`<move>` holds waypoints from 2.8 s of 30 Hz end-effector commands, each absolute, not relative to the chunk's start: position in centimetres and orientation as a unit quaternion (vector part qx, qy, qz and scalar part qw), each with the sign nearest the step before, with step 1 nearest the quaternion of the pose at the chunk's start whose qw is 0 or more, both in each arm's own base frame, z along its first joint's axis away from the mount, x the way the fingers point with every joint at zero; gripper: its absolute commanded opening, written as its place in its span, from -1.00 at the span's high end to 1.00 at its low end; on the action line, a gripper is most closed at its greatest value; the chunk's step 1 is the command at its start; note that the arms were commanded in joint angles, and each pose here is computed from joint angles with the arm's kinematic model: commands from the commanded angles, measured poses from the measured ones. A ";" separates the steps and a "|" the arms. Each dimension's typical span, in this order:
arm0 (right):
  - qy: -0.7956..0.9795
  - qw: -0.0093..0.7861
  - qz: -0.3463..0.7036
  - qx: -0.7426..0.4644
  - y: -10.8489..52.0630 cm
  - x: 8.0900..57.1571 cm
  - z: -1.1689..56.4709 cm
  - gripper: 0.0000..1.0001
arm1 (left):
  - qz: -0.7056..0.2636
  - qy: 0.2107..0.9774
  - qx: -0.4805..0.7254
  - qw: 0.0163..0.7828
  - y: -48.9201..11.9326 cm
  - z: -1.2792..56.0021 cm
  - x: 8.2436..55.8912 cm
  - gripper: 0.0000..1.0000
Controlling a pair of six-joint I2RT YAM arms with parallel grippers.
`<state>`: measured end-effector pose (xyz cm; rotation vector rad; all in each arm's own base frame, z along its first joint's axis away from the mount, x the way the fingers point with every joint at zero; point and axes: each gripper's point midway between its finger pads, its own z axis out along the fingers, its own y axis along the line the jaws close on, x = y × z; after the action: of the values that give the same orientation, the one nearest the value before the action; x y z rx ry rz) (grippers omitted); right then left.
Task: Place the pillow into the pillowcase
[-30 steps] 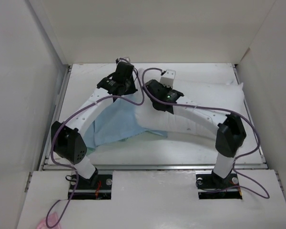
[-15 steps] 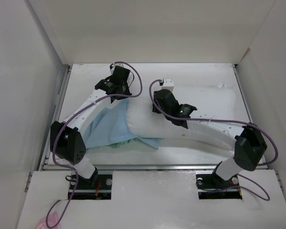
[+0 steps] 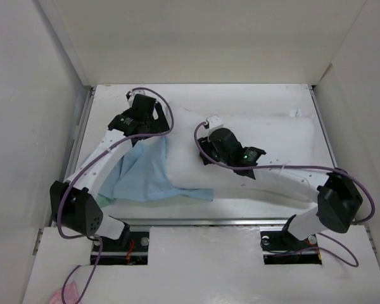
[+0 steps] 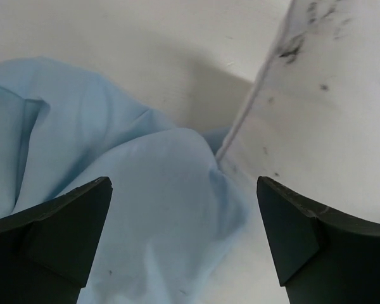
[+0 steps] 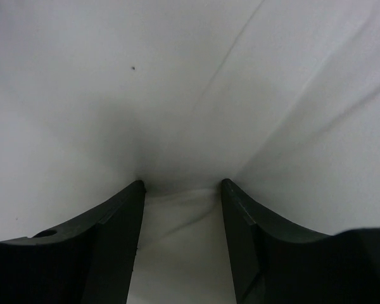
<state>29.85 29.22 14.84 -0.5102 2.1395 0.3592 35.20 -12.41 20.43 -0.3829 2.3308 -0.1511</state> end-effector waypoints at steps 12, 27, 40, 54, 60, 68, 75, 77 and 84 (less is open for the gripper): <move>0.973 0.205 0.061 -0.090 20.1 26.2 4.1 -0.76 | -0.089 0.962 -0.190 0.175 -12.7 4.4 28.6 -0.47; 0.950 0.285 -0.084 0.102 11.9 38.0 4.9 -0.38 | -0.127 0.959 -0.149 0.205 -18.4 1.4 42.3 1.00; 0.890 0.448 -0.071 0.043 13.0 44.8 13.0 -0.49 | -0.132 0.910 -0.091 0.383 -17.8 16.9 53.1 -0.93; 0.914 0.392 -0.006 -0.108 19.9 30.7 14.0 -0.62 | -0.125 0.910 -0.107 0.381 -14.8 18.8 48.4 -1.00; 0.866 0.498 -0.008 -0.046 17.2 34.7 24.6 -1.00 | -0.134 0.917 -0.096 0.364 -15.3 17.9 48.0 -1.00; 0.882 0.466 -0.062 -0.024 15.1 43.6 23.3 -1.00 | -0.135 0.919 -0.058 0.365 -18.0 18.2 44.5 -1.00; 0.914 0.394 -0.064 -0.070 17.6 48.8 13.7 -1.00 | -0.174 0.932 0.002 0.318 -23.0 16.8 37.6 -1.00; 0.925 0.367 -0.066 -0.073 18.0 49.1 10.4 -0.31 | -0.162 0.935 -0.001 0.317 -22.9 16.6 36.7 -1.00; 0.864 0.496 -0.078 0.045 12.3 47.5 23.5 1.00 | -0.171 0.940 0.030 0.295 -25.9 14.8 34.4 -1.00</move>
<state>48.96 16.24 17.38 -0.0400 2.2104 -0.1783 35.19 -24.69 14.72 0.0606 2.5055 -0.4371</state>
